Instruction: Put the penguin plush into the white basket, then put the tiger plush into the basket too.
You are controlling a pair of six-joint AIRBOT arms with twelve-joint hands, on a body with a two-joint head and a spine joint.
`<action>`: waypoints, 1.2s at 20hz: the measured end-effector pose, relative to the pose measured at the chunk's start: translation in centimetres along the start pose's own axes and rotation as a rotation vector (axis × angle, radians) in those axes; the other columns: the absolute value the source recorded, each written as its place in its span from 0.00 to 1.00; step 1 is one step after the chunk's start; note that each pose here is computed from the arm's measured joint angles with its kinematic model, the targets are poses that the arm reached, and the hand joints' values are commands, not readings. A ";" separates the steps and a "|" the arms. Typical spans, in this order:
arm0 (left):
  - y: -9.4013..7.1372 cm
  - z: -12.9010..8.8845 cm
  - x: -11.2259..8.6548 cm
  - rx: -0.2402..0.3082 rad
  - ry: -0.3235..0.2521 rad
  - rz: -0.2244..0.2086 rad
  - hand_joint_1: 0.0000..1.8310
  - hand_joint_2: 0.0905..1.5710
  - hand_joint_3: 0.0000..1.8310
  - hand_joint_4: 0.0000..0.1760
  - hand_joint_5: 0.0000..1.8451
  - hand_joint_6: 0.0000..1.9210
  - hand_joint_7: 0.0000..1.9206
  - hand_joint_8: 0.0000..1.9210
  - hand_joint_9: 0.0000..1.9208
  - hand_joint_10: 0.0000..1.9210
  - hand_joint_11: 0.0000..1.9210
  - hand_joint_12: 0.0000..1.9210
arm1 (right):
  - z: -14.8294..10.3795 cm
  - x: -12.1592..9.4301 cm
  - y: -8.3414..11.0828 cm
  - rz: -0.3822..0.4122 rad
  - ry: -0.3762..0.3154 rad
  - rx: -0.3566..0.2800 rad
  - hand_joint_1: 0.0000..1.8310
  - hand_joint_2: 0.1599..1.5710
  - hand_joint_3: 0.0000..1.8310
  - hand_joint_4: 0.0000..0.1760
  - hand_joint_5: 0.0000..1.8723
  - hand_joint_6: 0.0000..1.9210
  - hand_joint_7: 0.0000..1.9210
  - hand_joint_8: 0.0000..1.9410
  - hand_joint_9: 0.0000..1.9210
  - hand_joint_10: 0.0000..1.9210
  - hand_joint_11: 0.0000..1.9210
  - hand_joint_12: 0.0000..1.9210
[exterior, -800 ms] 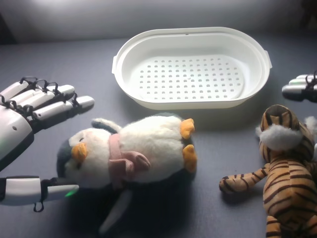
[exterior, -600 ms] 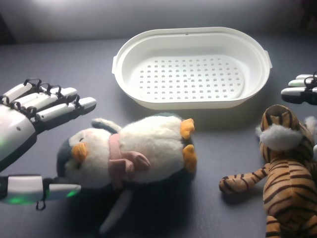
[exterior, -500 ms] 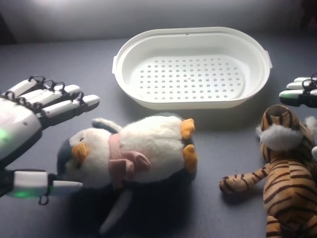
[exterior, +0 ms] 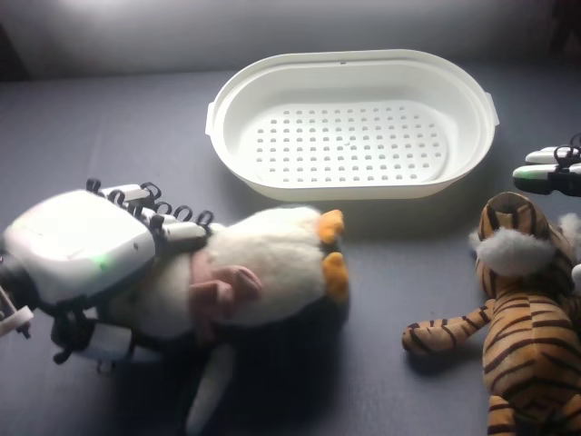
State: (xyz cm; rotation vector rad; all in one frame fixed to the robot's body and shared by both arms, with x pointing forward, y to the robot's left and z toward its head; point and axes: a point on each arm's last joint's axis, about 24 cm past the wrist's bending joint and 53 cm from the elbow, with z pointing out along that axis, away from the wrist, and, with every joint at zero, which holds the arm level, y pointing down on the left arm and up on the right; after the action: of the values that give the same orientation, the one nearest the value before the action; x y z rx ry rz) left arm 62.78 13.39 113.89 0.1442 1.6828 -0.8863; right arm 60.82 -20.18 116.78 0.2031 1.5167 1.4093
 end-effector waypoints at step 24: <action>-0.2 9.1 -13.7 -0.029 -0.275 0.064 0.44 0.54 0.00 0.77 0.13 0.00 0.22 0.00 0.34 0.00 0.21 0.59 | 0.7 0.3 0.5 0.020 0.007 -0.047 0.34 0.73 0.00 0.34 0.23 0.00 0.22 0.00 0.19 0.00 0.07 0.31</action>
State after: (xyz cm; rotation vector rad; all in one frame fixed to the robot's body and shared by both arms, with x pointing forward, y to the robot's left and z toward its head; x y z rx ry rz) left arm 74.25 12.46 125.65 0.0536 1.4269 -0.7945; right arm 60.88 -19.36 117.18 0.1851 1.4897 1.4614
